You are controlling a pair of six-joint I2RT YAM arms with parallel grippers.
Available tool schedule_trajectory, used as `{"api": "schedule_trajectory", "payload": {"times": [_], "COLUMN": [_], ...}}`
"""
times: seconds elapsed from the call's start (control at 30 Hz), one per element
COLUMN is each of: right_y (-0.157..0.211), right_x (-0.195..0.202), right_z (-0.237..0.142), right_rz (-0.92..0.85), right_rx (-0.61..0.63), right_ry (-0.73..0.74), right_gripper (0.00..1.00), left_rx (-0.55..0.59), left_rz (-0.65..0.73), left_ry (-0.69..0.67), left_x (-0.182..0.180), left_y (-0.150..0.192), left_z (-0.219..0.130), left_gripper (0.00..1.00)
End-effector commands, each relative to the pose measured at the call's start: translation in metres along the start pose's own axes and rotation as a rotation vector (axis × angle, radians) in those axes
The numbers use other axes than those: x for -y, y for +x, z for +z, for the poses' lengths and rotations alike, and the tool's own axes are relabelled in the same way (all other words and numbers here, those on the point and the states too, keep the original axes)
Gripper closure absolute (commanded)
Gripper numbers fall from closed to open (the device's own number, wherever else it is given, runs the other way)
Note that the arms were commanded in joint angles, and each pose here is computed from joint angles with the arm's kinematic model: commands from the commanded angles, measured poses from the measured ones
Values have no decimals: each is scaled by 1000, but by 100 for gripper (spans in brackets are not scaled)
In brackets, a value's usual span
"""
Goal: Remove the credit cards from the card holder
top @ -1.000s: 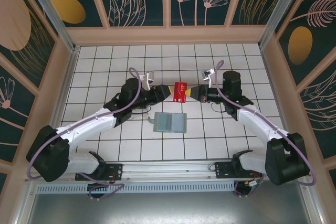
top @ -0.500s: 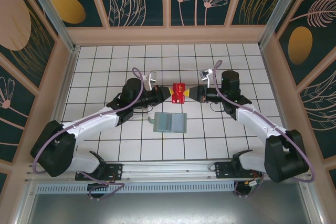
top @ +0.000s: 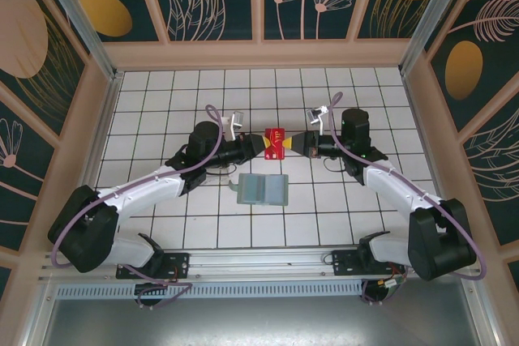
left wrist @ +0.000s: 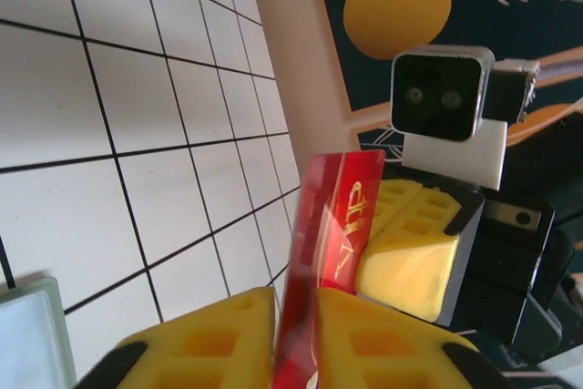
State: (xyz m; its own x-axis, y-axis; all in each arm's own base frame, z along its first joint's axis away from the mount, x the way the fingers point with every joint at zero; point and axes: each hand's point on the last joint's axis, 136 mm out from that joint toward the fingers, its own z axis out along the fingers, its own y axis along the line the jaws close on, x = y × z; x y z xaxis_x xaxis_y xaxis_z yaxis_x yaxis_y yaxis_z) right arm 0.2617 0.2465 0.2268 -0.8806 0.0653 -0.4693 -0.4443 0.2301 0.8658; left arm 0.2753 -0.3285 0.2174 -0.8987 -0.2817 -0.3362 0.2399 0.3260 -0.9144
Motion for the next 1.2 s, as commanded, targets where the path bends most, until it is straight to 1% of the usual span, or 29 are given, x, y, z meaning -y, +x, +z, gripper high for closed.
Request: {"api": "schedule_trajectory", "payload": {"times": [0.0,0.07,0.13,0.2,0.27,0.37,0.43,0.47,0.5,0.57,0.6,0.63,0.7,0.73,0.8,0.97,1.03,1.1,1.17], "right_y": [1,2,2,2,2,1,-1,-2,-3,-4,-5,-5,-5,-6,-7,-10,-9,-9,-10], "right_x": [-7,-7,-4,1,7,15,18,20,20,20,21,22,23,23,24,25,27,27,29], "right_z": [2,2,2,2,1,-3,-6,-7,-9,-10,-11,-12,-13,-14,-16,-19,-19,-20,-20], "right_rz": [-29,-29,-24,-25,-22,-31,-43,-46,-53,-62,-66,-68,-74,-75,-85,-101,-101,-103,-101], "right_rx": [-9,-9,-9,-7,-5,16,37,45,56,67,73,77,84,88,100,119,121,123,123], "right_ry": [-33,-31,-15,12,52,112,151,164,177,189,200,205,216,223,238,263,271,276,289], "right_gripper": [100,99,77,62,52,42,33,31,24,22,17,16,15,2,1,1,1,1,1], "left_rx": [-9,-6,-1,3,11,14,24,30,37,65,77,88,81,81,58,55,-15,-154,-242], "left_rz": [35,38,43,52,74,130,191,224,264,345,398,444,593,654,833,1137,1224,1322,1402], "left_ry": [75,81,75,49,9,-127,-240,-292,-342,-441,-494,-536,-589,-613,-641,-777,-835,-870,-896], "left_x": [19,22,21,18,14,-3,-15,-20,-25,-34,-39,-42,-43,-43,-41,-44,-53,-68,-80], "left_y": [1,0,-1,-1,-3,-6,-12,-15,-18,-28,-33,-37,-43,-46,-49,-65,-66,-59,-56], "left_z": [-1,-3,-4,-5,-7,-11,-18,-22,-27,-38,-44,-50,-59,-63,-71,-94,-95,-93,-92], "left_gripper": [99,100,100,100,100,100,100,100,100,100,100,100,100,100,100,100,100,100,100]}}
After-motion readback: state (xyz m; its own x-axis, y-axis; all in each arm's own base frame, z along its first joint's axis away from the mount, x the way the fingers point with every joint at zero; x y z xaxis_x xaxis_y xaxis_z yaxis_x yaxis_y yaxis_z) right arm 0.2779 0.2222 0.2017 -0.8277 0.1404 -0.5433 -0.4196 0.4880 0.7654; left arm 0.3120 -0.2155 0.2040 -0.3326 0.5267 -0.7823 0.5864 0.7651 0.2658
